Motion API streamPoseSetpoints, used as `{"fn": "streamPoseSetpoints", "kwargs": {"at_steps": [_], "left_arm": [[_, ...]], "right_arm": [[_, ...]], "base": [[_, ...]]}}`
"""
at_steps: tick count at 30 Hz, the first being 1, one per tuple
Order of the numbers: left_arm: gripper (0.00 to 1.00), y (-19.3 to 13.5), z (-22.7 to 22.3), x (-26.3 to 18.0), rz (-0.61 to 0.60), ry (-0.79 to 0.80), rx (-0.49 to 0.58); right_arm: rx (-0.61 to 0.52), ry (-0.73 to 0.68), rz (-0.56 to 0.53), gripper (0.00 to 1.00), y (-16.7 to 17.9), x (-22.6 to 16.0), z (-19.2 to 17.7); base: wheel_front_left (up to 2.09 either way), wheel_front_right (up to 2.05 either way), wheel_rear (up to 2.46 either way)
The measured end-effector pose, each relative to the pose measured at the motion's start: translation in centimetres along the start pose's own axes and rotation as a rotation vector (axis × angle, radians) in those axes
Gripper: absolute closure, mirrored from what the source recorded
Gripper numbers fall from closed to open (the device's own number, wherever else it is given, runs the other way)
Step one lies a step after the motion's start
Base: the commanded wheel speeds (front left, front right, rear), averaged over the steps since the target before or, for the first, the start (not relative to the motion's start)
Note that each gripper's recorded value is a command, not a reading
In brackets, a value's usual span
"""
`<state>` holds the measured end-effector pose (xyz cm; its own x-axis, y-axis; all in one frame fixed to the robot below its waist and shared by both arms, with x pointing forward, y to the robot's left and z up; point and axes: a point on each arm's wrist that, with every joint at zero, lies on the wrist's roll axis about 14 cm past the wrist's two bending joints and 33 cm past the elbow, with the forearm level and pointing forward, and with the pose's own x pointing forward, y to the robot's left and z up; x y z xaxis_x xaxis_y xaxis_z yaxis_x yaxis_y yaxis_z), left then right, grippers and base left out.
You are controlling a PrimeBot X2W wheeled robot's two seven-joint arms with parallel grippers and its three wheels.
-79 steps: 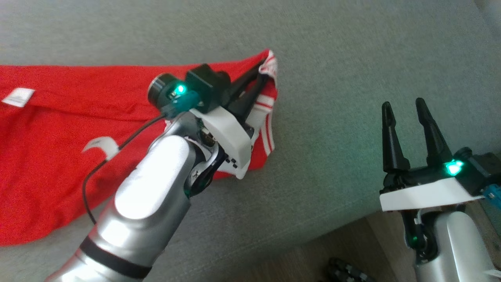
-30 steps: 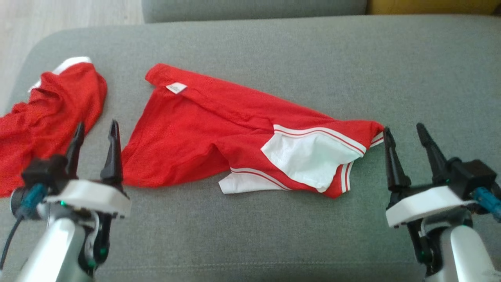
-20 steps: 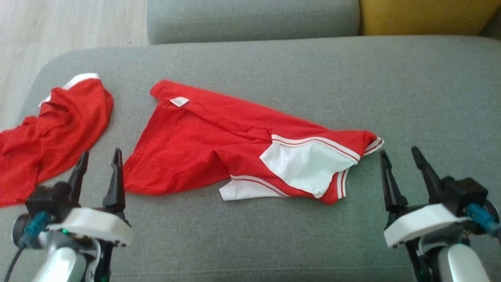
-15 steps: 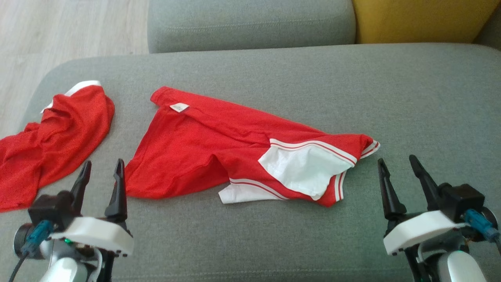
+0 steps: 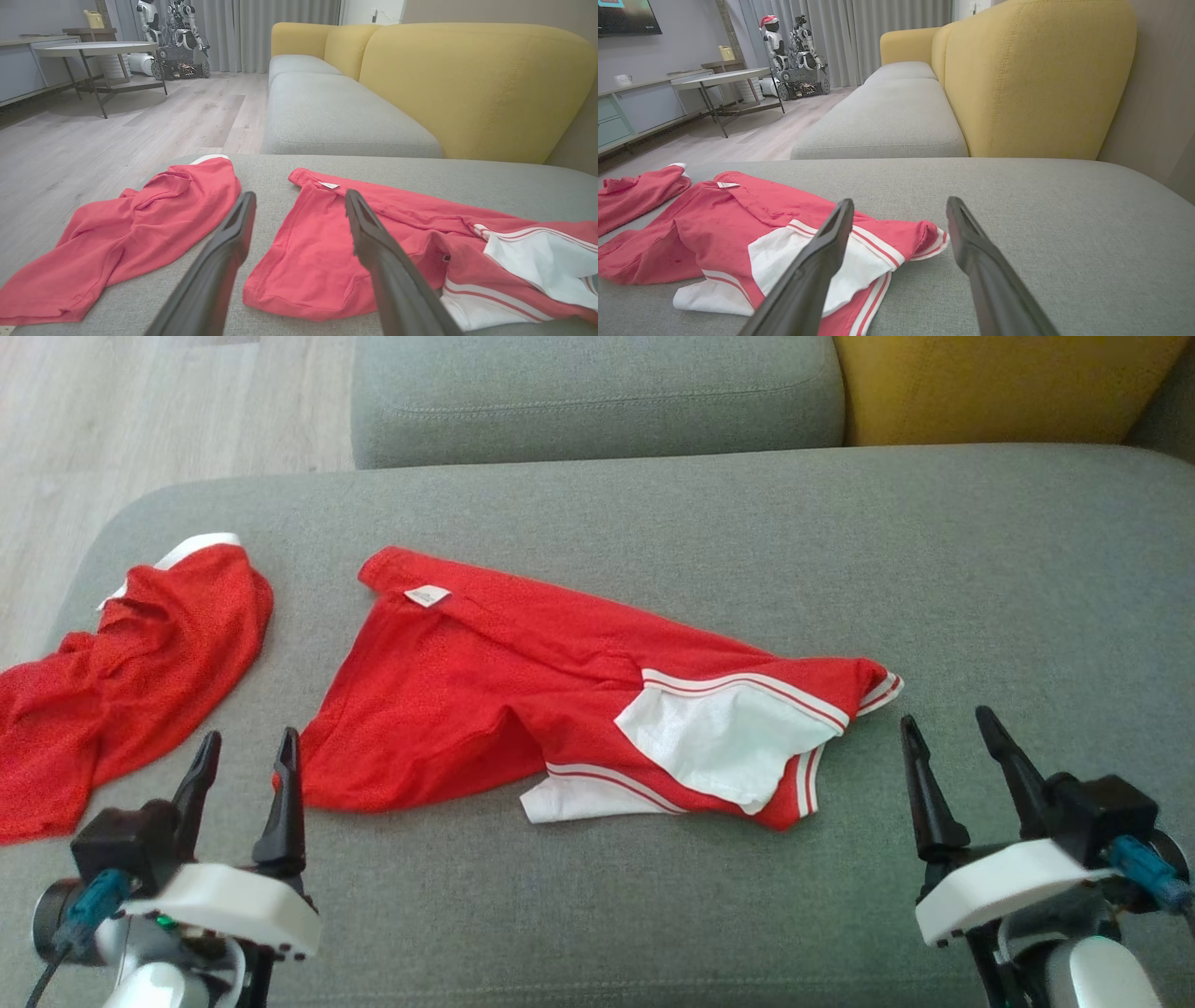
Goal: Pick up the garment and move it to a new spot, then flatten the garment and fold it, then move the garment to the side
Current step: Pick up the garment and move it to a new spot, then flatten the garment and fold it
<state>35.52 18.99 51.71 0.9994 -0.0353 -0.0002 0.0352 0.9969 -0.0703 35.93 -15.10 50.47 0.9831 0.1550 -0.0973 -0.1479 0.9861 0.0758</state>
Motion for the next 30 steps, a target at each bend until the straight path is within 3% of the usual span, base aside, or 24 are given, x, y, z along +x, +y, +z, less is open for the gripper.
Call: {"fn": "streamPoseSetpoints", "kwargs": {"at_steps": [20, 30], "left_arm": [[0.0, 0.0, -0.6, 0.0, -0.003, 0.021, 0.003], [0.0, 0.1, -0.5, 1.7, -0.006, 0.016, 0.0]], "right_arm": [[0.002, 0.027, 0.018, 0.0, 0.5, 0.4, -0.9], [-0.06, 0.283, 0.24, 0.0, 7.6, 0.8, -8.3]], "base": [[0.0, 0.0, 0.0], [0.0, 0.0, 0.0]]}}
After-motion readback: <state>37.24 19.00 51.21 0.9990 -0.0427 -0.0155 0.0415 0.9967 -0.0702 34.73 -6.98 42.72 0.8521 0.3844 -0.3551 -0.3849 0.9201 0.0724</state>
